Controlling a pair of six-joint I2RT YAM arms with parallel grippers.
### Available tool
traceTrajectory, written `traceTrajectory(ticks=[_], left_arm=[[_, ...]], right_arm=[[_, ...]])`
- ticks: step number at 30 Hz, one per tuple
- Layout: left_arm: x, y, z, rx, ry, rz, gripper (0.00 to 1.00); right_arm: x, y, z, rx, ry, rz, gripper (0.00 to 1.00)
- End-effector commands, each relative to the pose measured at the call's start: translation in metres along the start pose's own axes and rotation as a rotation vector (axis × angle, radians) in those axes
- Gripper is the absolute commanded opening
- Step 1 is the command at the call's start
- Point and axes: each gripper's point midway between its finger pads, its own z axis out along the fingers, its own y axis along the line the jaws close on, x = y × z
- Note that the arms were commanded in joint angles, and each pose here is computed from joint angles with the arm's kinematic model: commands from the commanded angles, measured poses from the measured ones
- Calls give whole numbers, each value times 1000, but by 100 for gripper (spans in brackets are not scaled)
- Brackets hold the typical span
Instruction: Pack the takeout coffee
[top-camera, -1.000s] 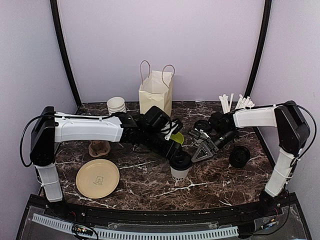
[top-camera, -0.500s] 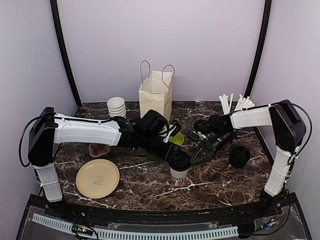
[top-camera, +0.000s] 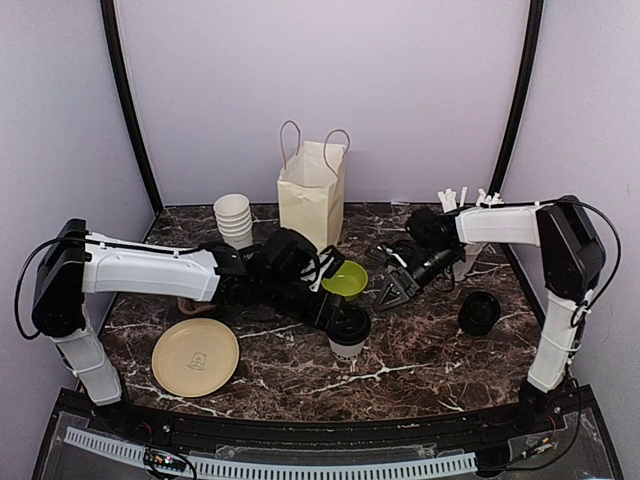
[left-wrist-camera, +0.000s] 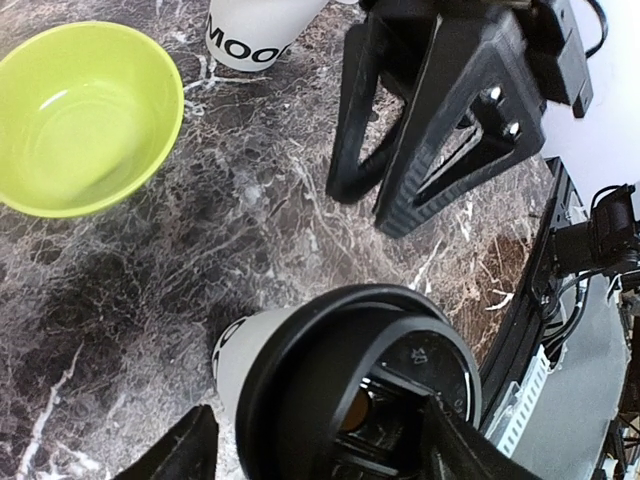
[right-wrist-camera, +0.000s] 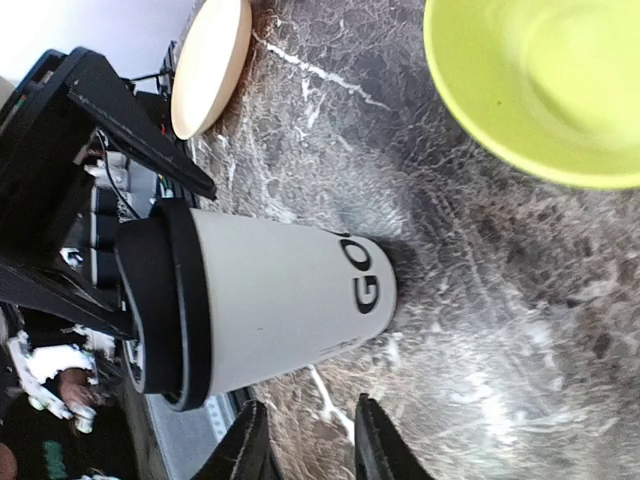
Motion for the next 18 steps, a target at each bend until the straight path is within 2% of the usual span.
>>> traceTrajectory(ticks=[1,6,10,15,18], left_arm=[[0,4,-17,-67,12,21,76],[-13,3,-30,-102,-24,30,84],[-28,3,-49,-130,-101,65,90],[-49,-3,-65,-129,-201,87,91],[-52,7,-64,-148,-214,48,87]], right_arm=[[-15,8,-12,22,1,-91,36],[-16,28,-24,13,-19,-113,50],[-4,34,-25,8,-16,-110,61],[17,39,-13,-25,22,-94,69],[27,43,0,-23,57,-113,71]])
